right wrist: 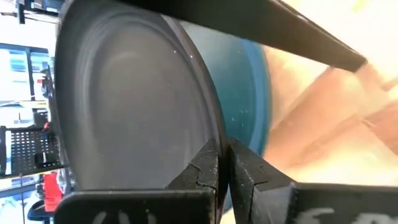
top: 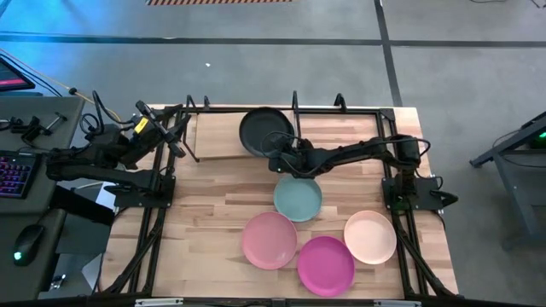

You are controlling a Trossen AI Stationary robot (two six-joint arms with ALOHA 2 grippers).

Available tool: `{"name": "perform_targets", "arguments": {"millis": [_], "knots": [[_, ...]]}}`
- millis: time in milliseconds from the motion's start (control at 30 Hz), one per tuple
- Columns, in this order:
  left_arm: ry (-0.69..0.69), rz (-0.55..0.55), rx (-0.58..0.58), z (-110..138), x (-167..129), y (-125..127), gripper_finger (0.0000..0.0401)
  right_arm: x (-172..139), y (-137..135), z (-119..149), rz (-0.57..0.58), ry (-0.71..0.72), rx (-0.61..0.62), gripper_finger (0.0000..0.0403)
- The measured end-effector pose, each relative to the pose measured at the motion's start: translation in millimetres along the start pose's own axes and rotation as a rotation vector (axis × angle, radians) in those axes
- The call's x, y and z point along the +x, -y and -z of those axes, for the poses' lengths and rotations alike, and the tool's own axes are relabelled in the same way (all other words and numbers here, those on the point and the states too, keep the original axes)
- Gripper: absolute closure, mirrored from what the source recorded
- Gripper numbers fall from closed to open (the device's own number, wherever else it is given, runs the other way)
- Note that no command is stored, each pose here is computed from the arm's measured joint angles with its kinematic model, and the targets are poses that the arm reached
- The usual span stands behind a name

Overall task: Place and stack plates onto a shelf
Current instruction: Stack the black plate on top of the dark green plate on the shelf, then stack the light pink plate on top of the black plate on the shelf

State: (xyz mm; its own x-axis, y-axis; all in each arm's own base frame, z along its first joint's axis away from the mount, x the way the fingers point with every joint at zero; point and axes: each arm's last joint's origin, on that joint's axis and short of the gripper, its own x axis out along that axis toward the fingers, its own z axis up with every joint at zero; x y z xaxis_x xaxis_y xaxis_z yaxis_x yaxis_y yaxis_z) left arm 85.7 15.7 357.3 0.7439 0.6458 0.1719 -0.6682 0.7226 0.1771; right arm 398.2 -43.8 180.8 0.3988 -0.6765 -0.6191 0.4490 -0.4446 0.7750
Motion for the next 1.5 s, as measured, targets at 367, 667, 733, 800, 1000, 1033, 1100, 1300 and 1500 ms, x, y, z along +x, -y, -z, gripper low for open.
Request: {"name": "perform_targets", "arguments": {"millis": [367, 667, 733, 800, 1000, 1033, 1100, 1300, 1500], "knots": [[0.0, 0.0, 0.001, 0, 0, 0, 0.0233, 6, -1, -9, 0.017, 0.048, -0.019, 0.0381], [-0.001, -0.001, 0.054, 0, 0, 0, 0.0233, 5, -2, -9, 0.005, 0.058, -0.028, 0.0284], [-0.001, -0.002, 0.056, 0, 0, 0, 0.0233, 3, -5, -10, -0.005, 0.06, -0.029, 0.0267], [-0.001, -0.002, 0.054, 0, 0, 0, 0.0233, -1, -9, -12, -0.022, 0.064, -0.041, 0.0254], [-0.001, -0.002, 0.054, 0, 0, 0, 0.0233, -16, -18, -20, -0.003, 0.029, -0.134, 0.0238], [-0.001, -0.001, 0.055, 0, 0, 0, 0.0233, -17, -18, -21, 0.007, 0.025, -0.138, 0.0238], [-0.001, -0.001, 0.055, 0, 0, 0, 0.0233, -21, -19, -23, 0.019, 0.017, -0.138, 0.0238], [-0.008, -0.019, 0.054, 0, 0, -1, 0.0233, -34, -25, -26, -0.013, 0.017, -0.184, 0.0238], [-0.01, 0.008, 0.013, 1, 0, 0, 0.0233, -58, -33, -25, -0.06, -0.05, -0.358, 0.0238]]}}
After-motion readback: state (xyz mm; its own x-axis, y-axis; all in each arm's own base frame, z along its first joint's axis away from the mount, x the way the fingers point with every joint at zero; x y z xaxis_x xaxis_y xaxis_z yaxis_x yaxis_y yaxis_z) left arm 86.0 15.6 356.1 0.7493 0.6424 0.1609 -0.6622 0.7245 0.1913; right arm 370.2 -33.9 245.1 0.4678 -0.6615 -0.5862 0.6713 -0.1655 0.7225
